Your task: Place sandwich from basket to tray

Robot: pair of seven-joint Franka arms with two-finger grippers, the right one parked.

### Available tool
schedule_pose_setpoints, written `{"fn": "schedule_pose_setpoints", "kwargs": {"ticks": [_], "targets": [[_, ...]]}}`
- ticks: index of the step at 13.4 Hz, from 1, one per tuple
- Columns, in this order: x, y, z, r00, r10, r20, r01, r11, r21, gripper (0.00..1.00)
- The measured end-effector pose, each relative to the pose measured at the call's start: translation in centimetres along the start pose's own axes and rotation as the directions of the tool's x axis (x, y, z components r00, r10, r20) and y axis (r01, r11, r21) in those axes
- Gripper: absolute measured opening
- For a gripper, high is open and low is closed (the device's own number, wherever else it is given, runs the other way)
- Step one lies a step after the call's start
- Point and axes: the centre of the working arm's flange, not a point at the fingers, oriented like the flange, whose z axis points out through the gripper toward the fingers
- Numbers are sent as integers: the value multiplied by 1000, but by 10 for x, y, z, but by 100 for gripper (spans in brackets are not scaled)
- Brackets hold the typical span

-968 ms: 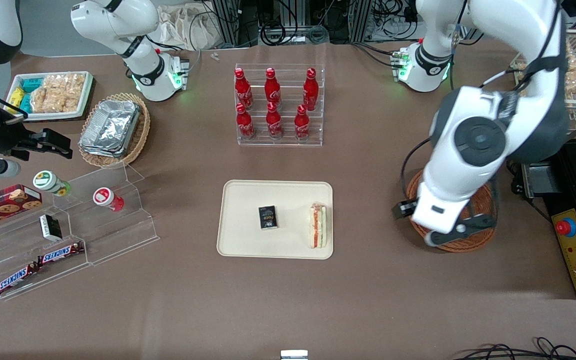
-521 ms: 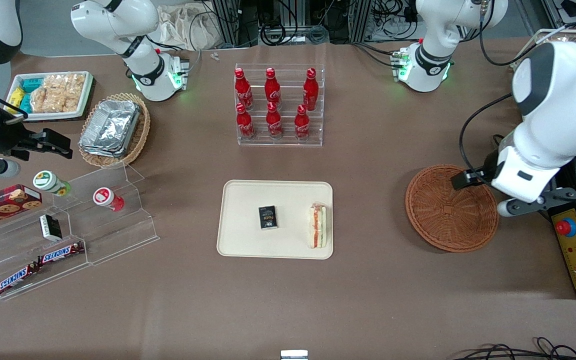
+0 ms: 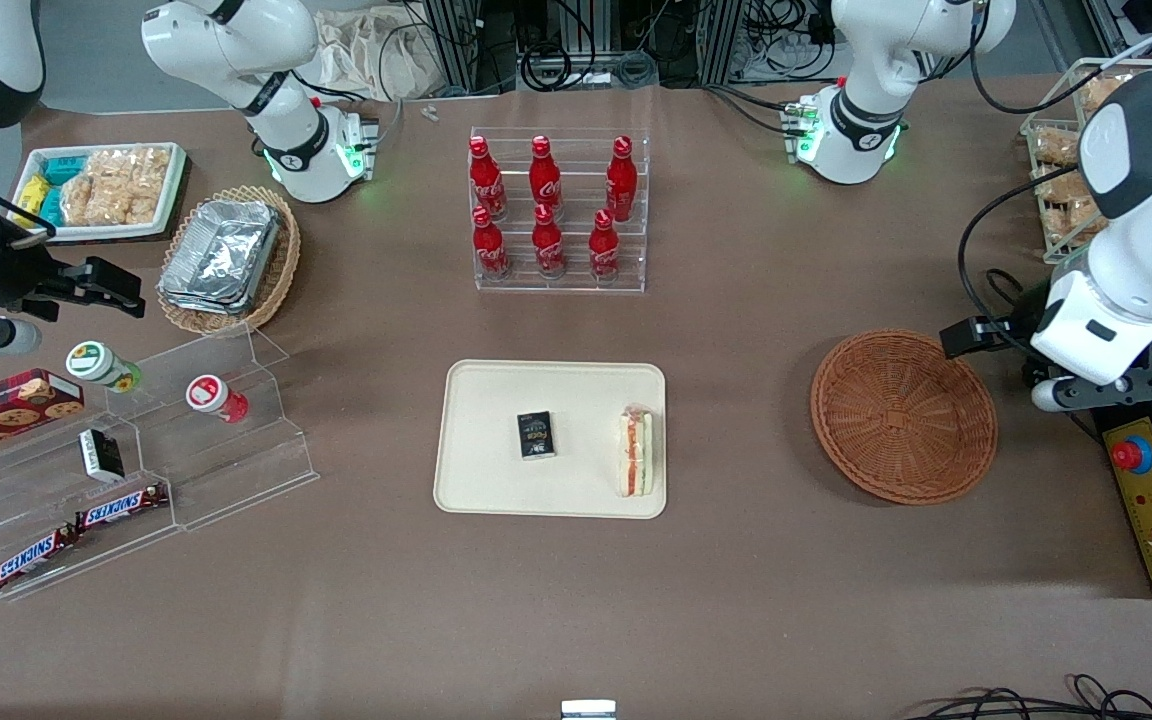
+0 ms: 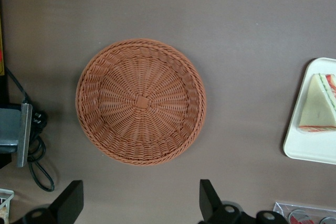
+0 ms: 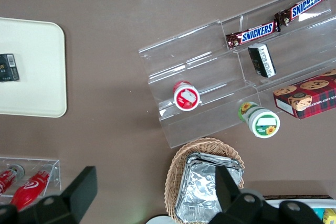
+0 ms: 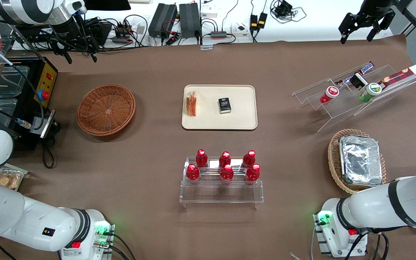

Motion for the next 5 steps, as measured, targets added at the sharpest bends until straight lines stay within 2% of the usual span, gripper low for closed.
{"fn": "schedule_pose_setpoints", "kwargs": {"ticks": [4,5], "targets": [[2,-6,4,1000,14,10,-13,1000,-17,100],[3,-5,7,999,36,17,-36,999,-5,100]]}}
